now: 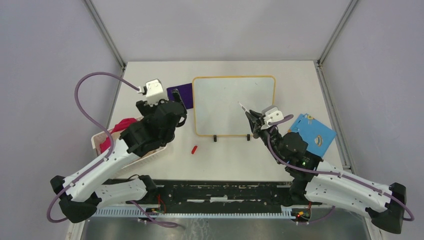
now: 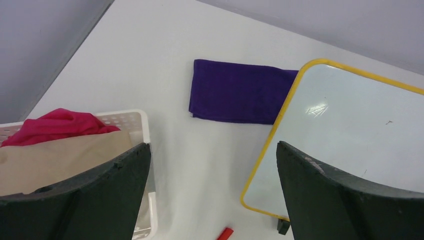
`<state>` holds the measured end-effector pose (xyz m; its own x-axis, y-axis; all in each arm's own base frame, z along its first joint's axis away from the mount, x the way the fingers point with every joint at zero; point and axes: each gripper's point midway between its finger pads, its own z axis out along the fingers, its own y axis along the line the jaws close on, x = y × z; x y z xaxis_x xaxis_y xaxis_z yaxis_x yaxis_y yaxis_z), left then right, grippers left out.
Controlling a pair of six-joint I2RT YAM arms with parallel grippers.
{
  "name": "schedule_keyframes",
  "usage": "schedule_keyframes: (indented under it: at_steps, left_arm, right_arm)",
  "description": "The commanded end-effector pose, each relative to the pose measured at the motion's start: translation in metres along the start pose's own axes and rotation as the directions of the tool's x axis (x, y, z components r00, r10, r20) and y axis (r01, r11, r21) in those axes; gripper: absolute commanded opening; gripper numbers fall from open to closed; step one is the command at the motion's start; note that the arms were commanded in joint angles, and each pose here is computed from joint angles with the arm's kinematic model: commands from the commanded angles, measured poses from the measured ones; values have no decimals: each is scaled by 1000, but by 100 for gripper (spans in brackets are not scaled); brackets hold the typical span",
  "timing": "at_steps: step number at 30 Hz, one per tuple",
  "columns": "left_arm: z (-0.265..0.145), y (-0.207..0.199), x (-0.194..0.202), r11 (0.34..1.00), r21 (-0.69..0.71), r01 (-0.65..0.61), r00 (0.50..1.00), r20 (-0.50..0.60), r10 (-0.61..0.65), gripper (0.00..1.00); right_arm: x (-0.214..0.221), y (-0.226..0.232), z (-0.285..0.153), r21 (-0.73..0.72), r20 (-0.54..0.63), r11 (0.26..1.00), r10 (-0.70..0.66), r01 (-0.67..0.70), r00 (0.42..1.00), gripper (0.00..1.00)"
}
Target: Write a sentence on the whiteboard
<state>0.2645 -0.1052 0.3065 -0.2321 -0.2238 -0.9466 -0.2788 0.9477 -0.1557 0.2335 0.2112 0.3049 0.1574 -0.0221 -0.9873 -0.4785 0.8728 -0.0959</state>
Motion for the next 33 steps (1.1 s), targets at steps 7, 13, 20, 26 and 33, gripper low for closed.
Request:
schedule_keyframes:
  at_steps: [7,13,20,26,33]
  left_arm:
    - [43,-11,-65,974,223,44,985,155,-80,100]
    - [104,3,-35,918,328,223,975,-61,-215,100]
    - [78,-46,13,667,719,198,980,-150,-129,100]
    - [53,-72,41,497,850,173,985,-162,-65,100]
    - [78,-69,42,606,763,226,973,-200,-111,100]
  right_arm:
    - [-6,1,4,0,31,1000,11,-11,999,0]
    - [-5,3,5,-4,24,1000,14,-14,1000,0]
    - [-3,3,5,-6,14,1000,6,-6,1000,0]
    - [-7,4,6,-9,20,1000,9,-8,1000,0]
    - [-9,7,6,-25,26,1000,20,-19,999,0]
